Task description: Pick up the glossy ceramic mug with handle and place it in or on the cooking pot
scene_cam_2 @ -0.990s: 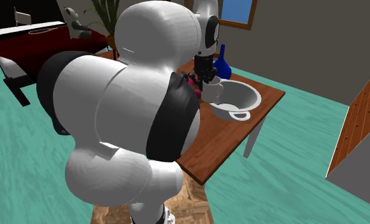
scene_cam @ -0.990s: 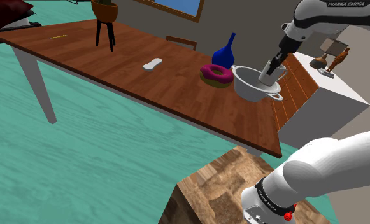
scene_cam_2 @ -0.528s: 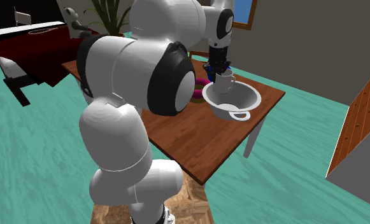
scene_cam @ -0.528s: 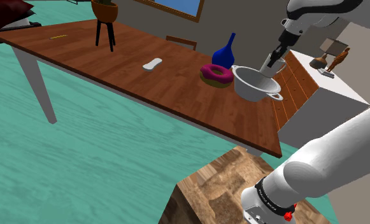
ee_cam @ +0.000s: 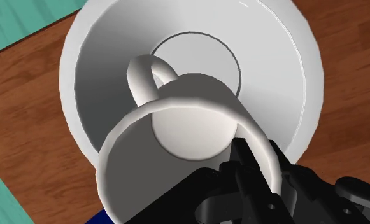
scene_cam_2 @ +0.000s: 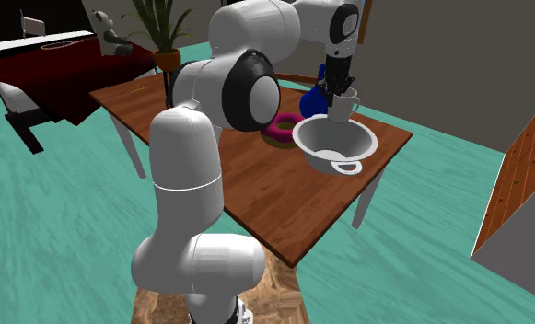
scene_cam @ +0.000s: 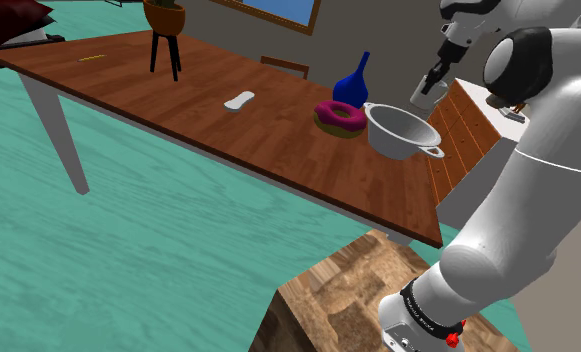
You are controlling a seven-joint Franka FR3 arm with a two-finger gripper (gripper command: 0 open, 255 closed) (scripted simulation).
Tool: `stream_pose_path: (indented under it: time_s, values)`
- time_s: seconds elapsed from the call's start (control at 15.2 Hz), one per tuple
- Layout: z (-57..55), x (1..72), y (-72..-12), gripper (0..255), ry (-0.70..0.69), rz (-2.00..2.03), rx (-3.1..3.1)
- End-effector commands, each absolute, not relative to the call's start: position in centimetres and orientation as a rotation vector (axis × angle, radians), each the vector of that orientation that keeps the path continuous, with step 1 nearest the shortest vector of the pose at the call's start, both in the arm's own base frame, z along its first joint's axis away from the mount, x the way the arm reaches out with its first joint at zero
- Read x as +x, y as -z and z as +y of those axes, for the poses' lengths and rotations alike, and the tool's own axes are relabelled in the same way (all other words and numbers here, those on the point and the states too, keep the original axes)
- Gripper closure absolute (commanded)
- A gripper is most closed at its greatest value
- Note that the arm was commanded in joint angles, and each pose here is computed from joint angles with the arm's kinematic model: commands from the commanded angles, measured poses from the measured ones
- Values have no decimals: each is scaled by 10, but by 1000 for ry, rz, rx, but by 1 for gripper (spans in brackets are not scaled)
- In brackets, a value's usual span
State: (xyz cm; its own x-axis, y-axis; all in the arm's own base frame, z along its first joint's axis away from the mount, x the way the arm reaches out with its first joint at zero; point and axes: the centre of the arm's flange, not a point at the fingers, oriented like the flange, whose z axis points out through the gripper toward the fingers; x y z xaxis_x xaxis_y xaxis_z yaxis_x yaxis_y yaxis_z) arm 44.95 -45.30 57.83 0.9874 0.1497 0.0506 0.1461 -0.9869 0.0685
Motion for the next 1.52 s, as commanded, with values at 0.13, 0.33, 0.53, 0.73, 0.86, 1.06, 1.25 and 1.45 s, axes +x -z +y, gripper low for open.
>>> stream_pose_path:
  time_s: [0.13,0.33,0.53,0.73,0.86,1.06,1.25,1.45]
  values:
    - [-475,466,-576,255,-88,235,3068]
    - [-475,466,-560,255,-88,235,3068]
    - [-475,466,-544,255,-88,235,3068]
    - [-475,466,-528,255,-88,235,3068]
    - [-475,466,-517,255,-88,235,3068]
    - [-475,466,-502,255,-88,235,3068]
    - [-475,466,-486,255,-88,235,3068]
    - [-475,466,-486,255,-88,235,3068]
